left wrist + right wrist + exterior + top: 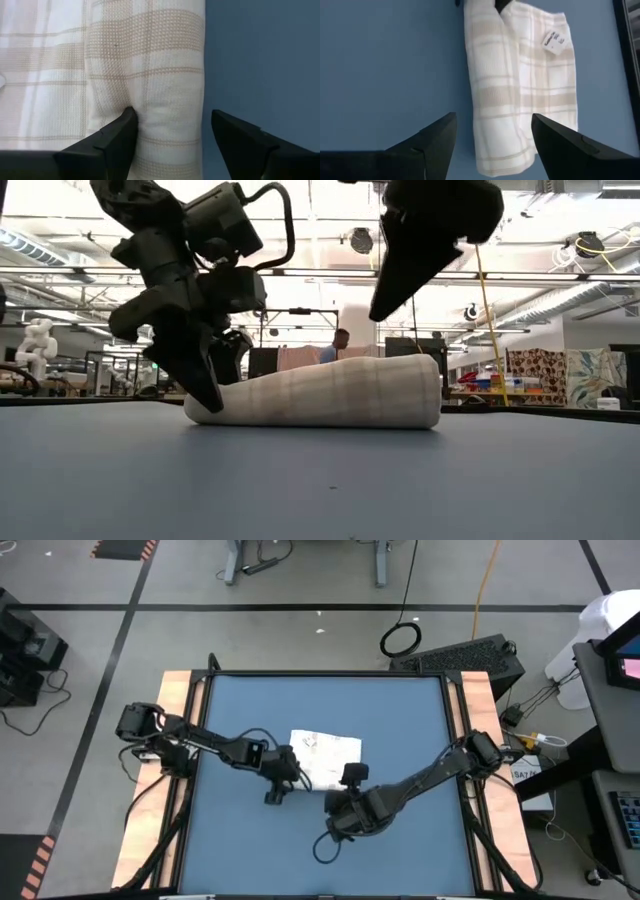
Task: Roll towel into tight, uniform cylinder
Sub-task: Roll the white towel
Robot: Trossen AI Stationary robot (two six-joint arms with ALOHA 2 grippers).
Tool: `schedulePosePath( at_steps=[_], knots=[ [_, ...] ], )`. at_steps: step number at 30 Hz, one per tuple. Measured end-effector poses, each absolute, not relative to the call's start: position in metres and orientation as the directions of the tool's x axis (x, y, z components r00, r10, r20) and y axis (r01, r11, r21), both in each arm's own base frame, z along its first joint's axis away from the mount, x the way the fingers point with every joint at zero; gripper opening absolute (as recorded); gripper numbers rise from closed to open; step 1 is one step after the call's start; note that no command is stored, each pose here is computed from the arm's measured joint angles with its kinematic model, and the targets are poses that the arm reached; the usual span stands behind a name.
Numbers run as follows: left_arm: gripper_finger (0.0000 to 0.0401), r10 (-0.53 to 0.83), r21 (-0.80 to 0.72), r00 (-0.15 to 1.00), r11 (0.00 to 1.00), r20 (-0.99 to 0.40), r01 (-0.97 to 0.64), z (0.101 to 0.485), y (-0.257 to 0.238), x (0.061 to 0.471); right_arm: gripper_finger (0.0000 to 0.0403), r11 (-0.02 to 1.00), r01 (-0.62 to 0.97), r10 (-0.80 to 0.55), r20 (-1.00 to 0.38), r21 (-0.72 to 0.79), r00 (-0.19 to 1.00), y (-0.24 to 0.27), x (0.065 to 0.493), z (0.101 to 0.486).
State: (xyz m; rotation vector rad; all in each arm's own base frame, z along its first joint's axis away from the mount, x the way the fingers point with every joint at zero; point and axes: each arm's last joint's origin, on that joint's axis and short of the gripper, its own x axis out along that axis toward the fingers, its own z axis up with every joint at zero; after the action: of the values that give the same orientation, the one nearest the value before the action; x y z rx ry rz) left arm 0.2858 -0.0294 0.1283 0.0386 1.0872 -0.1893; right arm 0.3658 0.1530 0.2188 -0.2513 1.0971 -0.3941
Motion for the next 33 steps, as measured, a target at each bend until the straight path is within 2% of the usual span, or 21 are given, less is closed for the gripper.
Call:
schedulePosePath(
  at_steps=[7,11,17,25,28,33],
  knots=[
    [0.0256,-0.217,-0.163,0.445,0.974,-0.869,0.156,0.132,-0.014,0.285,0.0249,0.894,0.246,-0.444,-0.815,-0.375,0.373,0.142,0.363,0.196],
    [0.0256,-0.217,-0.172,0.447,0.975,-0.868,0.138,0.132,-0.007,0.285,0.0249,0.902,0.263,-0.424,-0.823,-0.343,0.378,0.133,0.365,0.180],
    [0.0256,-0.207,-0.160,0.449,0.977,-0.869,0.142,0.132,-0.006,0.285,0.0249,0.917,0.273,-0.372,-0.869,-0.290,0.327,0.111,0.365,0.162],
    [0.0256,-0.171,-0.120,0.474,0.984,-0.864,0.135,0.144,-0.006,0.294,0.0249,0.950,0.279,-0.219,-0.938,-0.142,0.268,0.071,0.372,0.151],
    [0.0256,-0.108,-0.059,0.486,0.992,-0.867,0.115,0.155,-0.008,0.296,0.0249,0.958,0.279,-0.142,-0.956,-0.067,0.256,0.056,0.375,0.151],
    [0.0256,0.090,0.123,0.479,0.992,-0.873,0.038,0.181,-0.014,0.287,0.0249,0.961,0.276,-0.037,-0.970,0.032,0.242,0.037,0.378,0.151]
  ],
)
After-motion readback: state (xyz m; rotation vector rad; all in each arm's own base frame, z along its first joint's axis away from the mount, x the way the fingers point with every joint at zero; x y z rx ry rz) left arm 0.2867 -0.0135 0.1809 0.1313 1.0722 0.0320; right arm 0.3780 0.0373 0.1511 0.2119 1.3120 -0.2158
